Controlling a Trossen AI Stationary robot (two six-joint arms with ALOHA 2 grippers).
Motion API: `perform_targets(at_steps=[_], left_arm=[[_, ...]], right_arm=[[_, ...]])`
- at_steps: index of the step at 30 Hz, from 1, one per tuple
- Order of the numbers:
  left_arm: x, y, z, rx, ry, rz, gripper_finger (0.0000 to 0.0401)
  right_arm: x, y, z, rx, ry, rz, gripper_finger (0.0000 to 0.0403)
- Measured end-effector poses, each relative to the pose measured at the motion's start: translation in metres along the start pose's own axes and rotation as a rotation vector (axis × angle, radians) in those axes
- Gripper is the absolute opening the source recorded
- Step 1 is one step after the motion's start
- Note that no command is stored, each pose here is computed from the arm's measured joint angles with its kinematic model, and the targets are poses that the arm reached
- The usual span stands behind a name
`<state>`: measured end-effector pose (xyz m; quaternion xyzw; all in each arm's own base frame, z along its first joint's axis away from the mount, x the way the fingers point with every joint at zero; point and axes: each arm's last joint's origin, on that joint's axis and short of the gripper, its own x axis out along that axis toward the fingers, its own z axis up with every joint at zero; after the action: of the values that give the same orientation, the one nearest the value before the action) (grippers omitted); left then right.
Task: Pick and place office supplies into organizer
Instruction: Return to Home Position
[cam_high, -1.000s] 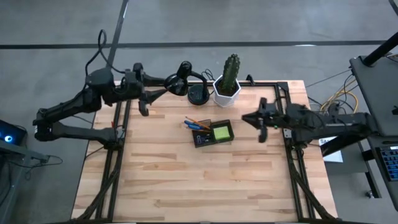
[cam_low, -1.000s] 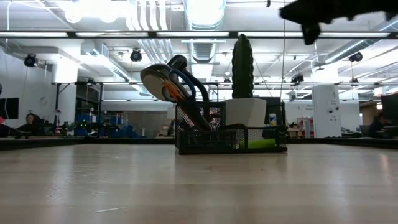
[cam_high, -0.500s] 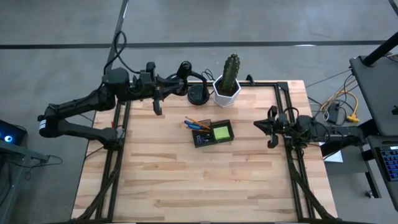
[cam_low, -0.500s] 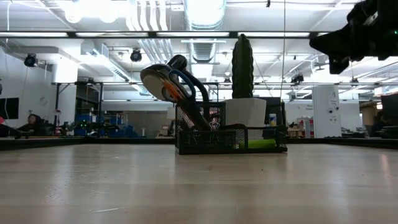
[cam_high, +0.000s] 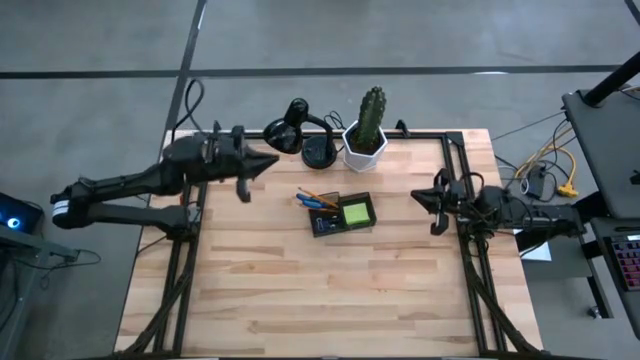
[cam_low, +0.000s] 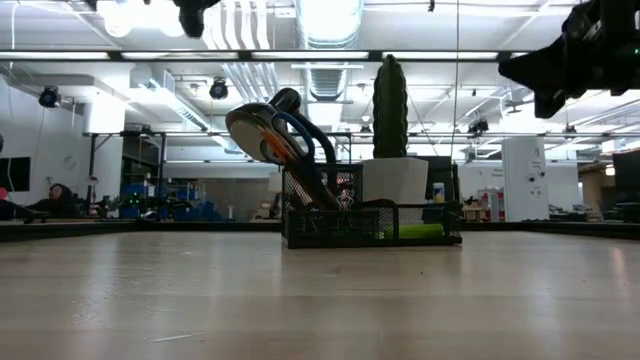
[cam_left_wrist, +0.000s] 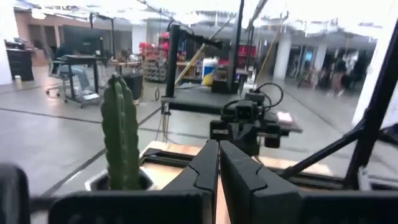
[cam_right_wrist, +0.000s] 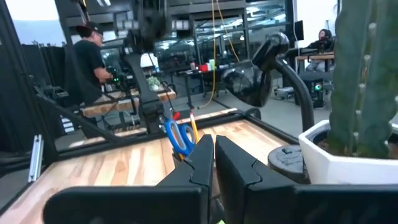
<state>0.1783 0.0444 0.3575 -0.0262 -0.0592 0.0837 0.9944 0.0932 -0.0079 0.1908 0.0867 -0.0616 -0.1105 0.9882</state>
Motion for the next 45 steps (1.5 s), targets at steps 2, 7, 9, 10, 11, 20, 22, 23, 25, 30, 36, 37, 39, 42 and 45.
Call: perform_targets(at_steps=[2, 7, 9, 10, 11, 20, 22, 23, 25, 30, 36, 37, 39, 42, 45], left_arm=[[-0.010, -0.003, -0.017, -0.053, -0.006, -0.002, 0.0000], [-0.025, -0.015, -0.054, -0.144, 0.035, -0.023, 0.0000], [-0.031, -0.019, -0.062, -0.147, 0.023, -0.025, 0.0000], [-0.034, -0.020, -0.067, -0.149, 0.017, -0.032, 0.0000], [-0.038, -0.022, -0.072, -0.148, 0.016, -0.035, 0.0000], [-0.079, -0.017, -0.117, -0.127, -0.047, -0.032, 0.0000], [-0.090, -0.016, -0.118, -0.112, -0.106, -0.038, 0.0000], [-0.094, -0.015, -0.121, -0.102, -0.115, -0.038, 0.0000], [-0.100, -0.014, -0.126, -0.068, -0.152, -0.039, 0.0000], [-0.110, -0.014, -0.138, -0.035, -0.191, -0.073, 0.0000], [-0.104, -0.014, -0.149, -0.031, -0.131, -0.095, 0.0000], [-0.104, -0.014, -0.151, -0.031, -0.115, -0.095, 0.0000], [-0.104, -0.014, -0.152, -0.029, -0.107, -0.097, 0.0000], [-0.104, -0.014, -0.157, -0.043, -0.087, -0.099, 0.0000], [-0.105, -0.014, -0.159, -0.086, -0.101, -0.113, 0.0000]], right_arm=[[-0.001, 0.001, 0.005, 0.003, -0.013, 0.003, 0.0008], [-0.002, 0.002, 0.013, 0.008, -0.035, 0.005, 0.0008], [-0.002, 0.002, 0.016, 0.018, -0.044, 0.008, 0.0008], [-0.003, 0.002, 0.017, 0.029, -0.048, 0.009, 0.0008], [-0.003, 0.002, 0.017, 0.043, -0.048, 0.008, 0.0008], [-0.002, 0.000, 0.014, 0.070, -0.043, -0.053, 0.0008], [-0.002, 0.000, 0.013, 0.066, -0.037, -0.062, 0.0008], [-0.002, 0.000, 0.012, 0.064, -0.028, -0.064, 0.0008], [-0.002, -0.001, 0.009, 0.057, -0.002, -0.070, 0.0008], [-0.002, -0.002, 0.003, 0.042, 0.058, -0.079, 0.0008], [-0.002, 0.003, 0.000, -0.004, 0.094, 0.098, 0.0008], [-0.002, 0.003, -0.003, -0.011, 0.103, 0.116, 0.0008], [-0.001, 0.003, -0.008, -0.013, 0.117, 0.122, 0.0008], [0.001, 0.000, -0.025, 0.025, 0.139, 0.123, 0.0008], [0.003, 0.001, -0.026, 0.009, 0.134, 0.141, 0.0008]])
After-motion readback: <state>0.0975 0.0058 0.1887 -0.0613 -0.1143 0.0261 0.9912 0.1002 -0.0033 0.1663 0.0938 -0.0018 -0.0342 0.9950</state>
